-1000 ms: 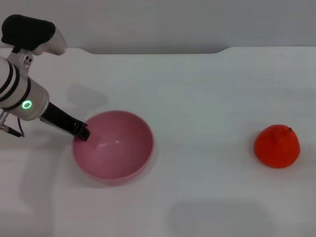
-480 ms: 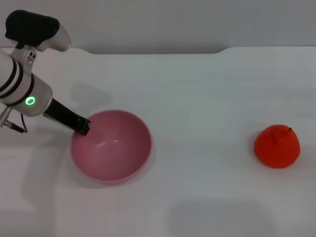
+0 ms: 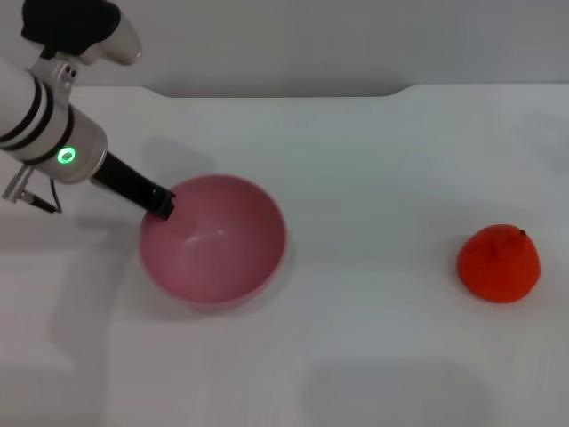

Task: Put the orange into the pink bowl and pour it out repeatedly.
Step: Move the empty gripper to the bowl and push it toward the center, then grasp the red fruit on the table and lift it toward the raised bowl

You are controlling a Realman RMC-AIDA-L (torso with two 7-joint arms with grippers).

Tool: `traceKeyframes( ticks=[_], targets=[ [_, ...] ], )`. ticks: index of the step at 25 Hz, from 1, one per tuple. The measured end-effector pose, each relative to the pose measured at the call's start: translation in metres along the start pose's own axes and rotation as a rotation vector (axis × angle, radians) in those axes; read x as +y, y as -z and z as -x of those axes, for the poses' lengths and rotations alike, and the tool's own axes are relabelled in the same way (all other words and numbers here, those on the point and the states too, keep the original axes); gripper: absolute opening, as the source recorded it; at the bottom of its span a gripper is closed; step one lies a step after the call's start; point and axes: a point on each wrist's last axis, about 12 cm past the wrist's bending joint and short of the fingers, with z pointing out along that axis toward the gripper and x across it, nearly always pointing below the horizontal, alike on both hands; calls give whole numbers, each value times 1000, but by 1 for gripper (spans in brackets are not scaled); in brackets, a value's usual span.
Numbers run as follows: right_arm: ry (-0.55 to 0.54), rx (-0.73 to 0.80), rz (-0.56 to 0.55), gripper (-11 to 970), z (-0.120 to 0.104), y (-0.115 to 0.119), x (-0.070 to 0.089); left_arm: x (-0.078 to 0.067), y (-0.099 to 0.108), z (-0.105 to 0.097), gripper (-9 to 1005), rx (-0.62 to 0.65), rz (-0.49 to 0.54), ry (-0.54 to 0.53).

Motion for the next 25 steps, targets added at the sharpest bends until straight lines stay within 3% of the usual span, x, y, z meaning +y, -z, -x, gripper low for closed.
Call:
traceKeyframes(
  ticks=[5,9,13,16,25],
  targets=[
    [38,528,327,426,17,-38,22,-2,4,7,42,-20,8,-17],
    [25,883,425,425,19,-54,28,0,11,12,42,-49,13,-14],
    [33,1195,292,424,15,-62,22,0,17,18,42,-67,7,-13],
    [51,1343,181,423,9,-65,15,-2,23,27,42,-82,-1,-23],
    [194,1493,4,421,-42,-59,7,-11,23,37,42,-103,-24,-35]
  ],
)
